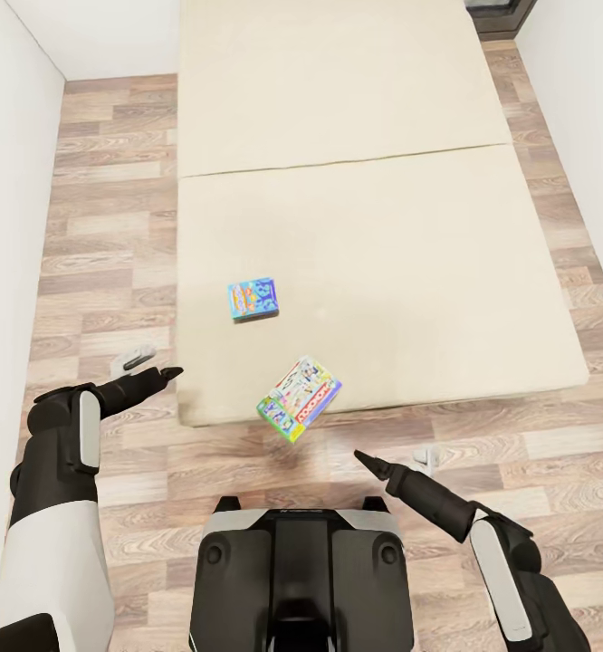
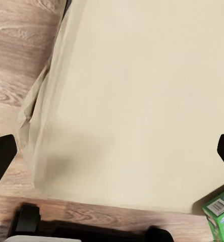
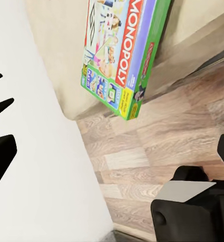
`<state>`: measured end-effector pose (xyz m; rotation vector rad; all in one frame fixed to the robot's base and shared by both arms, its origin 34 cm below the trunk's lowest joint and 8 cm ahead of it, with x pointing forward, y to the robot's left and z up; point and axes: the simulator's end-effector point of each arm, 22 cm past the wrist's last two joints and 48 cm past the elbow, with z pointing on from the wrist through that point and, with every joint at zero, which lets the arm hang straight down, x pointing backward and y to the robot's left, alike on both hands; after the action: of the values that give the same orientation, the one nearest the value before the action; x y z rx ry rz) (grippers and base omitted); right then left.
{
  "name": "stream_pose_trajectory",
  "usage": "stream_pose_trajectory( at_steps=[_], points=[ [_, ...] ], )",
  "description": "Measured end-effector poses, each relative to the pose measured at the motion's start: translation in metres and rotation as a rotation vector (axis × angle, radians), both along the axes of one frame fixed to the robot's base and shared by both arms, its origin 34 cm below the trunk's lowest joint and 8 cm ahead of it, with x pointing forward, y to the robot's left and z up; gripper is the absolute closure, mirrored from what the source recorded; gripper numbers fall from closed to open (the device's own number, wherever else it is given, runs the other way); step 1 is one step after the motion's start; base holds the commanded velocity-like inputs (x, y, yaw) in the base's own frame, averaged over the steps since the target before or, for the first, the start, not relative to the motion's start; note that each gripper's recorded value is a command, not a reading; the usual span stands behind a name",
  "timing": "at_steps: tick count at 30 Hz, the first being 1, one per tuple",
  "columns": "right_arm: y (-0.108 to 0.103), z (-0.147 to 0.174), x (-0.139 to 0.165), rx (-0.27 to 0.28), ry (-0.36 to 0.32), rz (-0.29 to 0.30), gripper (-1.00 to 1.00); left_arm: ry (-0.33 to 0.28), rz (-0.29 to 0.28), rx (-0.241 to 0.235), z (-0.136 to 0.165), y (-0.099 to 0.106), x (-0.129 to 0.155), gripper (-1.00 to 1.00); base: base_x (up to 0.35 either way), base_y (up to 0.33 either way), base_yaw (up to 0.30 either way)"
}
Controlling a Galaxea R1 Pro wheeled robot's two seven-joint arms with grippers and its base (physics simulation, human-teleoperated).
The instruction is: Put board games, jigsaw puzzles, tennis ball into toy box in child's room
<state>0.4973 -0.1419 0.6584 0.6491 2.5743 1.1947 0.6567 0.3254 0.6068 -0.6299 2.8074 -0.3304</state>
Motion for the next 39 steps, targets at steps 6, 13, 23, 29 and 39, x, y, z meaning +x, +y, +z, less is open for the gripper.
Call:
stream_pose_trajectory(
  at_steps=[6,13,23,29,39],
  points=[
    [-0.008,-0.012,-0.003,-0.057,0.018,-0.012,-1.0,0.014,0.003,-0.006,0.0,-0.001,-0.003,-1.0,-0.11,0.12,0.0],
    [-0.018,-0.02,-0.001,-0.111,0.003,-0.035,-1.0,0.018,0.029,-0.005,0.0,0.007,-0.006,-1.0,-0.029,0.032,0.0],
    [-0.021,-0.029,-0.009,-0.116,0.024,-0.049,-1.0,0.011,0.08,-0.012,0.004,0.026,-0.01,-1.0,-0.005,0.005,0.0],
    [-0.021,-0.03,-0.01,-0.114,0.026,-0.051,-1.0,0.007,0.082,-0.03,0.009,0.038,-0.01,-1.0,0.0,0.0,0.0],
    [-0.02,-0.03,-0.01,-0.11,0.026,-0.05,-1.0,0.053,0.071,-0.009,0.01,0.066,-0.038,-1.0,0.0,0.0,0.0]
  ],
)
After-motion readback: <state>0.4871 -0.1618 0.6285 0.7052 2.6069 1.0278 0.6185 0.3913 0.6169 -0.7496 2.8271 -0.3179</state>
